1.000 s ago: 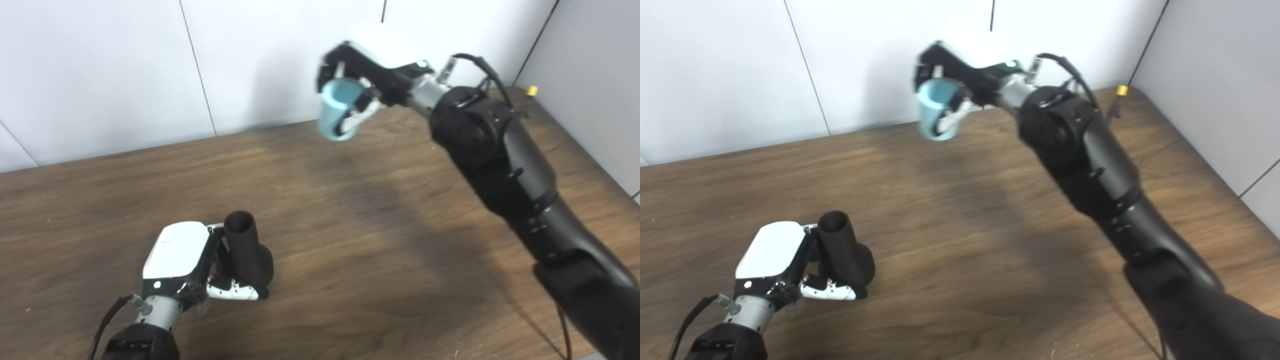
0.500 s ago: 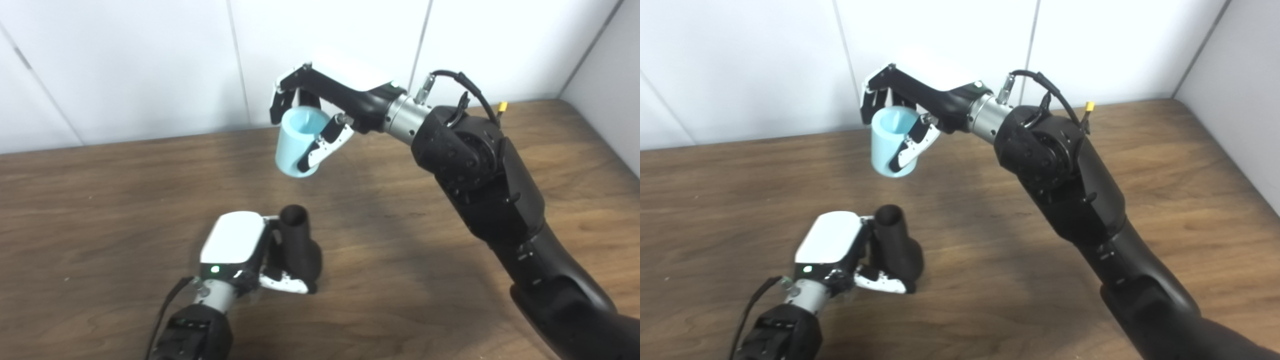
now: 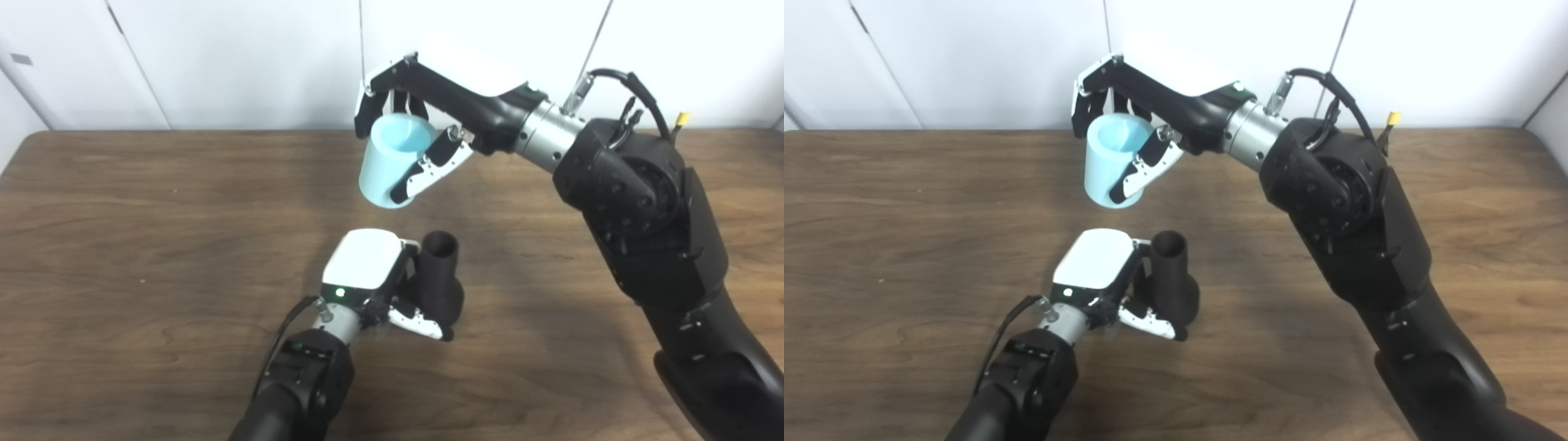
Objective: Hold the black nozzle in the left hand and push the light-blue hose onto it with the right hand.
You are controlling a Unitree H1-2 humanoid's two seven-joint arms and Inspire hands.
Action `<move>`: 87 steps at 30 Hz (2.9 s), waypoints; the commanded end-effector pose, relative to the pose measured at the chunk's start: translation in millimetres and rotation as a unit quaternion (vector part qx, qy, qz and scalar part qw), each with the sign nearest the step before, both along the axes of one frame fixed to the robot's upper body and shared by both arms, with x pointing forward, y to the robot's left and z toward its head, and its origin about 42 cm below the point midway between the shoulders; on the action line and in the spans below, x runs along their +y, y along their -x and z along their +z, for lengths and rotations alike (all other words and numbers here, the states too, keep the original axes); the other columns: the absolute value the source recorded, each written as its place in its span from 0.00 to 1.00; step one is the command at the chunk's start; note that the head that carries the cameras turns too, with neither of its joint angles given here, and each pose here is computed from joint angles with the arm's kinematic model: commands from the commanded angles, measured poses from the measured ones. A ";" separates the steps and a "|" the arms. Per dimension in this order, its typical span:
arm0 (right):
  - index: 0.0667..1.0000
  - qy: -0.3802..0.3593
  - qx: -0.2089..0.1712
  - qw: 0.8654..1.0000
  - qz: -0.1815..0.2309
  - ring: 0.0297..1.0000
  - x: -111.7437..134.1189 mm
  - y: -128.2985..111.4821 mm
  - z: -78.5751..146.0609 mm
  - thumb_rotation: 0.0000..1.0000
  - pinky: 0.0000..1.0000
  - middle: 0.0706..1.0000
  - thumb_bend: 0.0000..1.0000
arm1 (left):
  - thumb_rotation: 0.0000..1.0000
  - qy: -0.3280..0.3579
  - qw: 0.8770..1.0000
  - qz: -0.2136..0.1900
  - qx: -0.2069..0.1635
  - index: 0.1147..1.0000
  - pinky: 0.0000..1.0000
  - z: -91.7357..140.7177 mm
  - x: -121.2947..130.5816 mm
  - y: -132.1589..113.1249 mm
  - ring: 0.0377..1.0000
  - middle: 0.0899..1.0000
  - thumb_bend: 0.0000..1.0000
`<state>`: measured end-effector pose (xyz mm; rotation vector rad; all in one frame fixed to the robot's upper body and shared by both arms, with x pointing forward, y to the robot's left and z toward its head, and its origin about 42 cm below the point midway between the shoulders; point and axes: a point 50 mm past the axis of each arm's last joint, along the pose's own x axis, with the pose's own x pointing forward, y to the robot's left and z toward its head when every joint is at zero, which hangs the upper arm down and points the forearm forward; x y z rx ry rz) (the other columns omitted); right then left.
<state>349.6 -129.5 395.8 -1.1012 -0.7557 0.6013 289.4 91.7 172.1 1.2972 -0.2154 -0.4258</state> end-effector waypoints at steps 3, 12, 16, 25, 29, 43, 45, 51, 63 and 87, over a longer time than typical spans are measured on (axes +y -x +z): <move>0.49 -0.010 -0.033 0.999 0.025 0.34 7.8 6.1 22.5 0.00 0.27 0.45 0.51 | 0.00 -0.012 0.999 -0.010 0.030 0.43 0.38 -8.9 -11.6 2.4 0.46 0.38 0.53; 0.49 0.018 -0.021 1.000 0.014 0.34 -2.7 6.7 20.7 0.00 0.31 0.45 0.51 | 0.00 -0.012 1.000 -0.010 0.023 0.43 0.36 -7.8 -15.1 2.4 0.43 0.36 0.53; 0.48 0.018 -0.025 0.999 0.013 0.35 -9.3 6.1 22.0 0.00 0.31 0.46 0.52 | 0.00 -0.011 1.000 -0.010 0.023 0.43 0.37 -7.6 -14.2 2.5 0.45 0.38 0.53; 0.47 0.007 -0.046 0.999 0.014 0.35 -22.9 7.3 37.8 0.00 0.27 0.46 0.52 | 0.00 -0.013 1.000 -0.009 0.022 0.42 0.37 -6.8 -12.9 2.9 0.46 0.40 0.53; 0.46 0.010 -0.052 0.999 0.001 0.35 -26.7 10.3 47.4 0.00 0.25 0.46 0.52 | 0.00 -0.013 1.000 -0.009 0.023 0.42 0.37 -5.7 -12.7 3.0 0.45 0.39 0.53; 0.48 0.099 -0.032 0.995 0.002 0.38 -40.4 19.0 55.4 0.00 0.35 0.45 0.52 | 0.00 -0.014 1.000 -0.011 0.022 0.43 0.36 -3.9 -13.4 2.3 0.45 0.37 0.53; 0.49 0.107 -0.031 0.994 0.001 0.37 -39.6 20.1 55.2 0.00 0.34 0.45 0.52 | 0.00 -0.014 1.000 -0.011 0.021 0.43 0.37 -4.0 -13.5 2.3 0.45 0.38 0.53; 0.50 0.145 -0.013 0.989 0.010 0.35 -37.4 17.5 54.8 0.00 0.25 0.41 0.51 | 0.00 -0.015 1.000 -0.011 0.021 0.43 0.37 -3.5 -14.1 1.8 0.46 0.40 0.53; 0.46 0.138 0.024 0.990 0.010 0.37 -35.7 16.3 47.2 0.00 0.36 0.46 0.52 | 0.00 -0.015 1.000 -0.009 0.019 0.42 0.37 -3.2 -14.2 1.5 0.45 0.40 0.53; 0.45 0.152 0.055 0.987 0.008 0.38 -39.1 11.1 23.5 0.00 0.37 0.47 0.52 | 0.00 -0.018 1.000 -0.011 0.017 0.43 0.36 -1.6 -14.1 2.1 0.44 0.39 0.53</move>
